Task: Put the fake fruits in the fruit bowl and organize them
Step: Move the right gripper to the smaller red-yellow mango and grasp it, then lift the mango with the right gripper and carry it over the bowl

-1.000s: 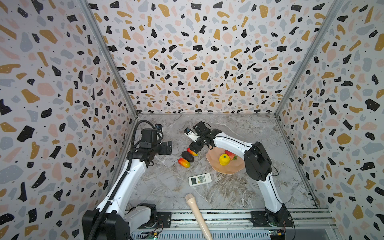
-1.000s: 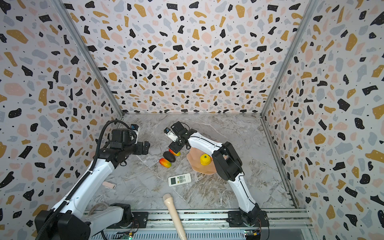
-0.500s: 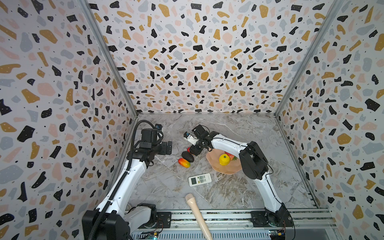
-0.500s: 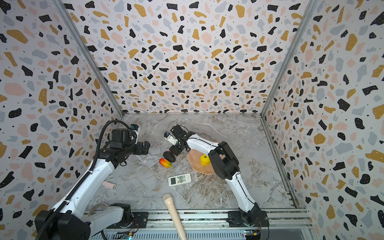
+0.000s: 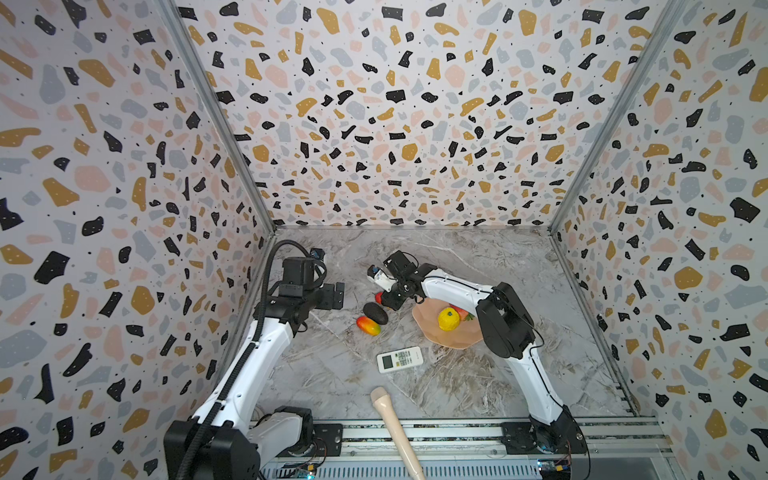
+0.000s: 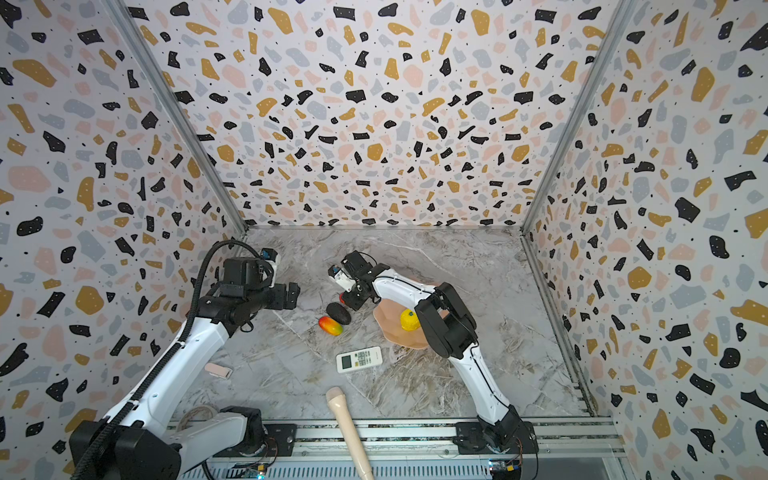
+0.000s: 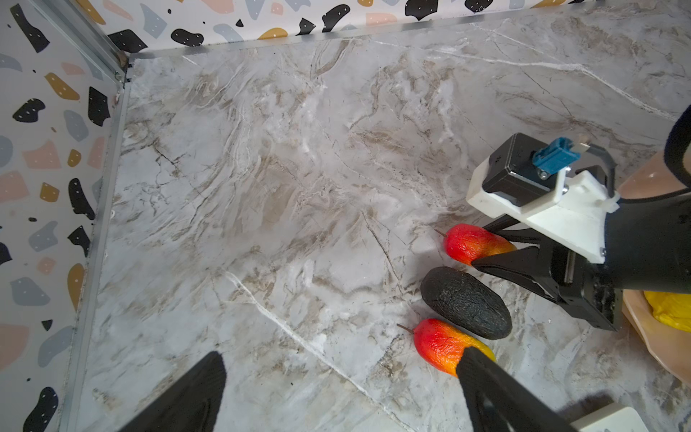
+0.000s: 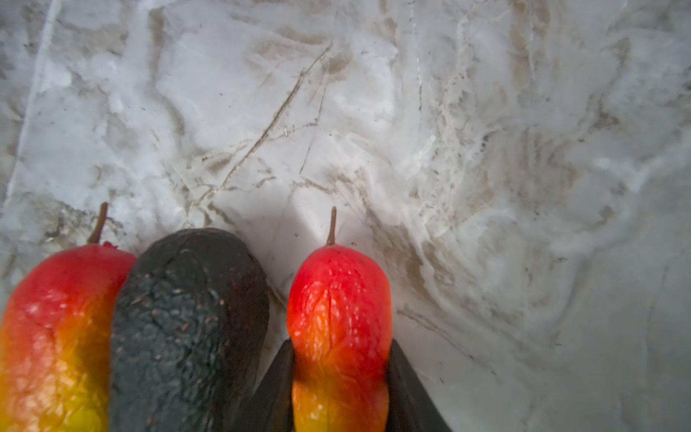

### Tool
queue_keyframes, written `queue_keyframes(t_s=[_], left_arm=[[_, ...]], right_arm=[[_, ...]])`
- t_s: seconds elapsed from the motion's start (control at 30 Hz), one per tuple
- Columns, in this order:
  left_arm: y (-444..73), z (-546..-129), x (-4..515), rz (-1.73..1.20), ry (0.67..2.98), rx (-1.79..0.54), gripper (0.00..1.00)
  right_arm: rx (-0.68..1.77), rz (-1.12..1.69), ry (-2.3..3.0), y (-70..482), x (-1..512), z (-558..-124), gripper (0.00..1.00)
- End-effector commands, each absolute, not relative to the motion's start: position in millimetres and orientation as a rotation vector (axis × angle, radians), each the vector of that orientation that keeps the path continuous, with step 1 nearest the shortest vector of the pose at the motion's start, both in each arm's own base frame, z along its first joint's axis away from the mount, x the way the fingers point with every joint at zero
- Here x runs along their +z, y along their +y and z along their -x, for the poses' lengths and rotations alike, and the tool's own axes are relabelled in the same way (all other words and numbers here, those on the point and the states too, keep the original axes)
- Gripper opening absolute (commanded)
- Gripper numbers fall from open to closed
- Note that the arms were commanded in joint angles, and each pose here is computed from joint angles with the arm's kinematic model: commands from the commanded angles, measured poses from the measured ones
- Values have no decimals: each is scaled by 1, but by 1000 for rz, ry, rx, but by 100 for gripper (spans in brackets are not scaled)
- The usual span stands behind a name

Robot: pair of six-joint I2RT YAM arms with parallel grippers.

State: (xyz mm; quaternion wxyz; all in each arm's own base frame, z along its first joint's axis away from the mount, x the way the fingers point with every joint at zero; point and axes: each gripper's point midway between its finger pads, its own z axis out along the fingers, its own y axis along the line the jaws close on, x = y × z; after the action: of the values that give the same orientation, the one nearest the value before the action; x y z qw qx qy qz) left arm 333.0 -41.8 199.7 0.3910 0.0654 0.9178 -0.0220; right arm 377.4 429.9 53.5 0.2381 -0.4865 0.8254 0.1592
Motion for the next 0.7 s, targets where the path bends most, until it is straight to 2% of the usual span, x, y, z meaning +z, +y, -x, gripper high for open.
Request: queue_keyframes(t_s=[0.0,0.03,0.27,0.4,0.5,0.67], left_arm=[[-40,-333,203,-167,2305,-53,100],[-40,-333,203,-168,2306,-53,100],[-40,-333,201,-169,2315,-54,100],[-40,-333,202,-170,2311,-54,100],[-40,-333,202,-168,2312,-55,100],[-41,-334,199,-169,2321,-57,100]], right_arm=[[459,1306,2201,436,92,-382,3],[452,1303,2191,435,100,-382,0],[398,1227,2079,405,181,-374,0],[361,1174,2070,367,208,-359,0],[323,1130,2098,337,210,-344,0],[302,1078,2181,298,183,-320,0]])
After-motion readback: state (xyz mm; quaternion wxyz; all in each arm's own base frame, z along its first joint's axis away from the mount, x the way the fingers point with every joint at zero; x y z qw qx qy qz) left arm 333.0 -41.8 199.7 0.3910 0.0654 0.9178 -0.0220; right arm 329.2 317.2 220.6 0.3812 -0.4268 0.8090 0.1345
